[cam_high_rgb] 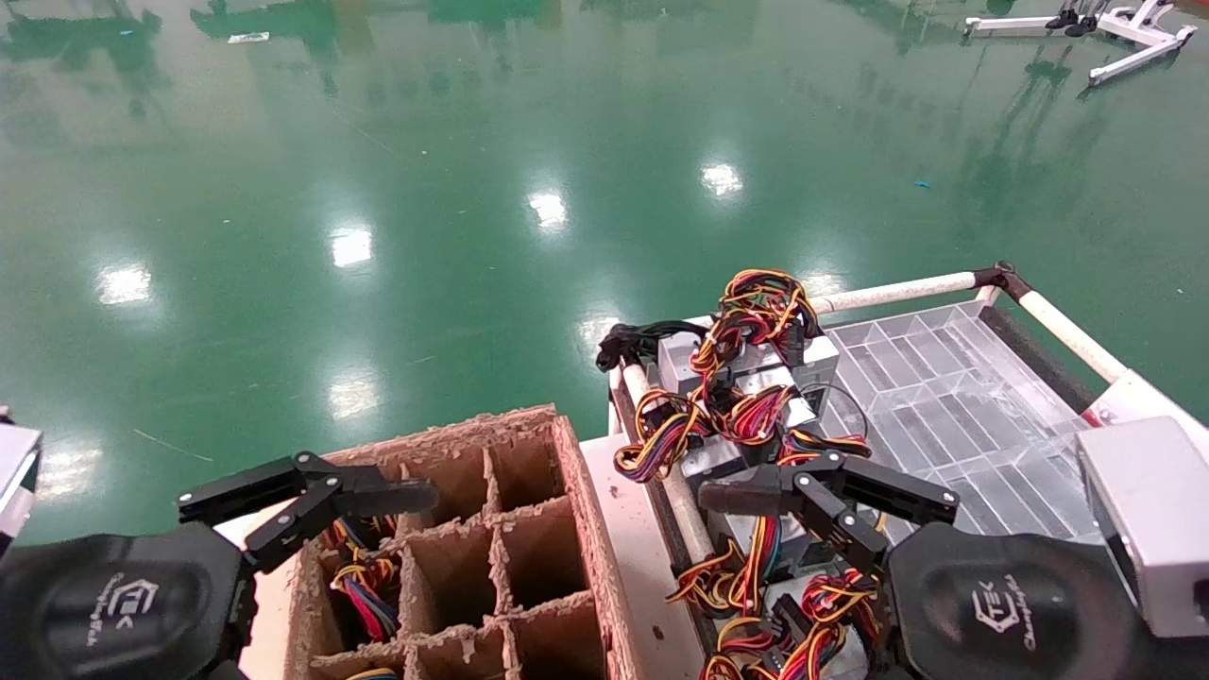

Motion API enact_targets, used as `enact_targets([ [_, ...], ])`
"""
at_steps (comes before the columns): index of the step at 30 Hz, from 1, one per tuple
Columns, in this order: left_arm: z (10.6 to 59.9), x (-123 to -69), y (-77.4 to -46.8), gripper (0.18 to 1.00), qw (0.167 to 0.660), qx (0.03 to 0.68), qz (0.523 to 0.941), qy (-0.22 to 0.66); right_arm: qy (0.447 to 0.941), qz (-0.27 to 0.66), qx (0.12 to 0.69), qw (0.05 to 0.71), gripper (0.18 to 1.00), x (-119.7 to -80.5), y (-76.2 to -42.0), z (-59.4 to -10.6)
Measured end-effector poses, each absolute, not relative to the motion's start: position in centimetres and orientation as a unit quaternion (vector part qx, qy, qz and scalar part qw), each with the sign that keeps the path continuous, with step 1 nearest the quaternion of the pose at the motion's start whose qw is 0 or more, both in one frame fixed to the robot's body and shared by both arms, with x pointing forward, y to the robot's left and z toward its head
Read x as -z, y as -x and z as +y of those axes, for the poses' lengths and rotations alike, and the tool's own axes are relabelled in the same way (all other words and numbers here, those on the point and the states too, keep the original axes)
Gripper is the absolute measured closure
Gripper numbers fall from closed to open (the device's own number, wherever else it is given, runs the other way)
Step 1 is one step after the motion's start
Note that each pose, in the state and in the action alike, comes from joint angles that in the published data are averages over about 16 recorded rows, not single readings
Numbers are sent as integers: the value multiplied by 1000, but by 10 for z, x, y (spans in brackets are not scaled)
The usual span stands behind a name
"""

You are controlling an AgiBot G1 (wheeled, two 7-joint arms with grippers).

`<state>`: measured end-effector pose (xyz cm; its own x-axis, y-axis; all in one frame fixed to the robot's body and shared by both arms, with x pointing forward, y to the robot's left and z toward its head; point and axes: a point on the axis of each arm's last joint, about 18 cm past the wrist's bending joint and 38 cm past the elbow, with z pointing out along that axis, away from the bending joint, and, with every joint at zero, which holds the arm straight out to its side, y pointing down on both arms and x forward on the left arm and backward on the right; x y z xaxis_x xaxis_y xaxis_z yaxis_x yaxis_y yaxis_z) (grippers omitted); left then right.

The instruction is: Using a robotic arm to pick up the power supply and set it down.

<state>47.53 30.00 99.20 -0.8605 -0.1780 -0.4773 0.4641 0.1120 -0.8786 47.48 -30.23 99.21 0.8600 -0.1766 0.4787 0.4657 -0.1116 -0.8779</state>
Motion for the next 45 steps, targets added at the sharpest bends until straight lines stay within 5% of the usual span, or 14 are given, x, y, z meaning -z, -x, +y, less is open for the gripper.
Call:
enact_targets([
  [17, 300, -992, -475, 190, 244, 659, 705, -102, 705, -103, 244, 659, 178, -992, -475, -302],
  [29, 300, -992, -475, 270, 244, 659, 705, -102, 721, -83, 226, 649, 178, -972, -490, -295],
  [45, 300, -992, -475, 594, 244, 659, 705, -102, 758, -116, 195, 612, 178, -927, -559, -215],
])
